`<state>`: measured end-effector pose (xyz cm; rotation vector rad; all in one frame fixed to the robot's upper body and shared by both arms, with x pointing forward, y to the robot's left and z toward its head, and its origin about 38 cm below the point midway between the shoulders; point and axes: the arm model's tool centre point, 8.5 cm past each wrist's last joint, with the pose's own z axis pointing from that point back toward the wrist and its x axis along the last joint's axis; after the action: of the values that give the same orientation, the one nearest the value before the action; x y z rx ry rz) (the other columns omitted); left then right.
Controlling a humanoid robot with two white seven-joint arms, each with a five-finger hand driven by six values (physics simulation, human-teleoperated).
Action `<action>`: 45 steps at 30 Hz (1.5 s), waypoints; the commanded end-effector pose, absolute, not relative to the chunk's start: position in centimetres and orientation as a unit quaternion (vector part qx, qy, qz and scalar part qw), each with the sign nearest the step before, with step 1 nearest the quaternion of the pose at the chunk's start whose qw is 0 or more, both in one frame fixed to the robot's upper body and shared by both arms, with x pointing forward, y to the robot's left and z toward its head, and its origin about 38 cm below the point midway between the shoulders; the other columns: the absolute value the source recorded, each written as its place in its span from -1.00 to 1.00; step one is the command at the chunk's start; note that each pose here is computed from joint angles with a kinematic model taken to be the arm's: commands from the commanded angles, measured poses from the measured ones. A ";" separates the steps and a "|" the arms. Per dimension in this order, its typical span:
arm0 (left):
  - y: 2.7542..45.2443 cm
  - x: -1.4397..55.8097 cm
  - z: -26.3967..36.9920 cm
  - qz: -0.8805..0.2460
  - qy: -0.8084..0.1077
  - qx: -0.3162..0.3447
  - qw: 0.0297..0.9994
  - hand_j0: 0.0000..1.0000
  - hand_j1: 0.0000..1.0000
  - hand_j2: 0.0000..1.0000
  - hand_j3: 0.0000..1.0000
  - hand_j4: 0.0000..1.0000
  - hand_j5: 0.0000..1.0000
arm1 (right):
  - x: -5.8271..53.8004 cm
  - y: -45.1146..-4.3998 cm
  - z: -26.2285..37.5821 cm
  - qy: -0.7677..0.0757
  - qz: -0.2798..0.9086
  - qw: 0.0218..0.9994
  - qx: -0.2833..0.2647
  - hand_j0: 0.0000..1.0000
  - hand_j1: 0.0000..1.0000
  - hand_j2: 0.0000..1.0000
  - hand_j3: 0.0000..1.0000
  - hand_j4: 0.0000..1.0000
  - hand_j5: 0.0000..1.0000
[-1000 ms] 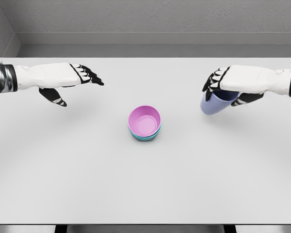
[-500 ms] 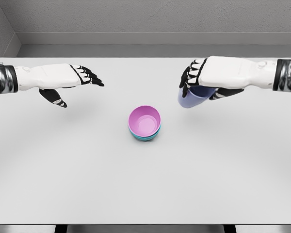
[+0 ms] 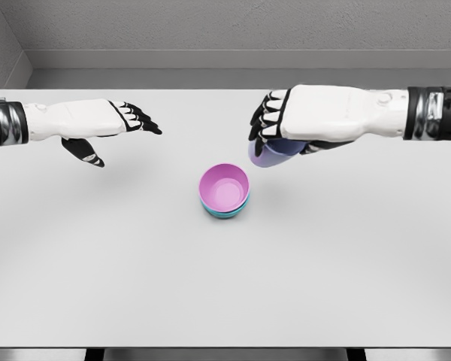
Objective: Stacking bowl and cup with both arms
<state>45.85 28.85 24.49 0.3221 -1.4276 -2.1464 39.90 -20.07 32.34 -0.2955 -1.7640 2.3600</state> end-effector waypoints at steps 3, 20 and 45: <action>28.9 45.9 24.6 -0.794 -0.531 0.119 0.270 1.00 1.00 1.00 1.00 1.00 1.00 | 39.5 -18.1 31.4 -0.594 0.797 0.078 -0.073 0.20 0.20 0.20 0.20 0.20 0.20; 28.8 45.8 24.5 -0.794 -0.531 0.118 0.270 1.00 1.00 1.00 1.00 1.00 1.00 | 38.1 -12.5 28.9 -0.587 0.809 0.034 -0.010 0.20 0.20 0.20 0.20 0.20 0.20; 28.4 45.9 24.1 -0.794 -0.533 0.113 0.270 1.00 1.00 1.00 1.00 1.00 1.00 | 41.5 -13.4 25.8 -0.571 0.815 0.101 -0.011 0.23 0.23 0.23 0.23 0.23 0.23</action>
<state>45.83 28.46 24.07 0.3079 -1.4299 -2.1469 41.28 -13.27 25.86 -0.0330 -1.6900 2.4211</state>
